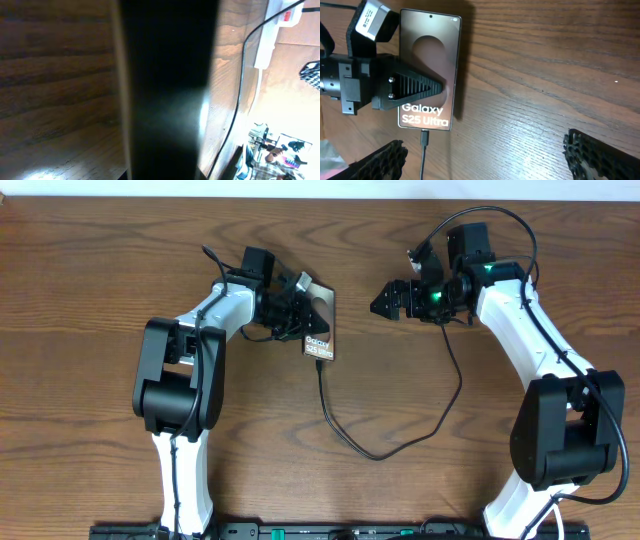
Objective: Plug charger to phone and switch on socket
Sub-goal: 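Lower the phone toward the table with the left gripper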
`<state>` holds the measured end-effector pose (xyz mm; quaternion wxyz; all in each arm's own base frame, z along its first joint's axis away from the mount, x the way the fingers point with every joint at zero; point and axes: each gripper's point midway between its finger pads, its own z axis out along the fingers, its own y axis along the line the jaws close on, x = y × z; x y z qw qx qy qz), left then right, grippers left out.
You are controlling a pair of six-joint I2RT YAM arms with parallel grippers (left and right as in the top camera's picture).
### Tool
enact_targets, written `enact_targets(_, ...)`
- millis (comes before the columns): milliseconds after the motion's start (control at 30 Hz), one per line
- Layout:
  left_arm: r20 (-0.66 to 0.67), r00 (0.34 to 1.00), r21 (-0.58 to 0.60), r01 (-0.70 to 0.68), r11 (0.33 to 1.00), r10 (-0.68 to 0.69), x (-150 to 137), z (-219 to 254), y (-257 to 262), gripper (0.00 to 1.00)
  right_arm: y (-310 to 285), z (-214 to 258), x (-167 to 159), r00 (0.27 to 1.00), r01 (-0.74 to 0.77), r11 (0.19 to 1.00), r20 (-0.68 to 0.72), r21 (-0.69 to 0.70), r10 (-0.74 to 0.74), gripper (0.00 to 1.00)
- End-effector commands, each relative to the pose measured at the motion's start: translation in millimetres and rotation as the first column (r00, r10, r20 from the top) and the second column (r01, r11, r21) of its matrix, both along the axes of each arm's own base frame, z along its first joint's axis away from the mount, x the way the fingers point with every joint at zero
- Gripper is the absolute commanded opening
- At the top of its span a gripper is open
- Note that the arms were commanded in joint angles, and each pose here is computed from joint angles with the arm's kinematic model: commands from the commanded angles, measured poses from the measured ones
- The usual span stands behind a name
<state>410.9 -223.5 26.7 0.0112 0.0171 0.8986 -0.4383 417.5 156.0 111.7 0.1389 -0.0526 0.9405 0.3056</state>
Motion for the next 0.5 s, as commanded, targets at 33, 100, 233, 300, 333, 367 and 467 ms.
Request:
enact_targets(33,-0.008,1.000,0.014,0.011,1.000,-0.011,-9.2,-5.9,3.6,0.07,2.6,8.7,0.2,0.999,-0.017,1.000,0.032,-0.009,0.018,0.99)
enact_targets(100,-0.013,1.000,0.026,0.009,1.000,-0.009,-10.6,-9.2,5.1,0.07,2.5,8.7,0.3,0.999,-0.017,1.000,0.032,-0.009,0.017,0.99)
enact_targets(233,-0.019,1.000,0.045,0.005,0.999,-0.004,-12.4,-13.7,7.7,0.07,2.5,8.6,0.1,0.999,-0.017,1.000,0.032,-0.010,0.017,0.99)
enact_targets(300,-0.019,1.000,0.049,0.004,0.999,-0.003,-12.5,-14.5,8.1,0.08,2.5,8.6,0.0,0.999,-0.017,1.000,0.031,-0.009,0.017,0.99)
enact_targets(333,-0.019,1.000,0.052,0.003,0.999,-0.002,-12.4,-15.0,8.5,0.07,2.6,8.7,0.1,0.999,-0.017,1.000,0.031,-0.009,0.017,0.99)
enact_targets(367,-0.017,1.000,0.056,0.002,0.998,-0.001,-12.1,-15.4,8.9,0.07,2.6,8.7,0.1,0.999,-0.017,1.000,0.031,-0.009,0.017,0.99)
enact_targets(467,-0.016,1.000,0.063,0.000,0.998,0.001,-11.7,-16.2,9.7,0.08,2.5,8.6,0.1,0.999,-0.017,1.000,0.032,-0.010,0.017,0.99)
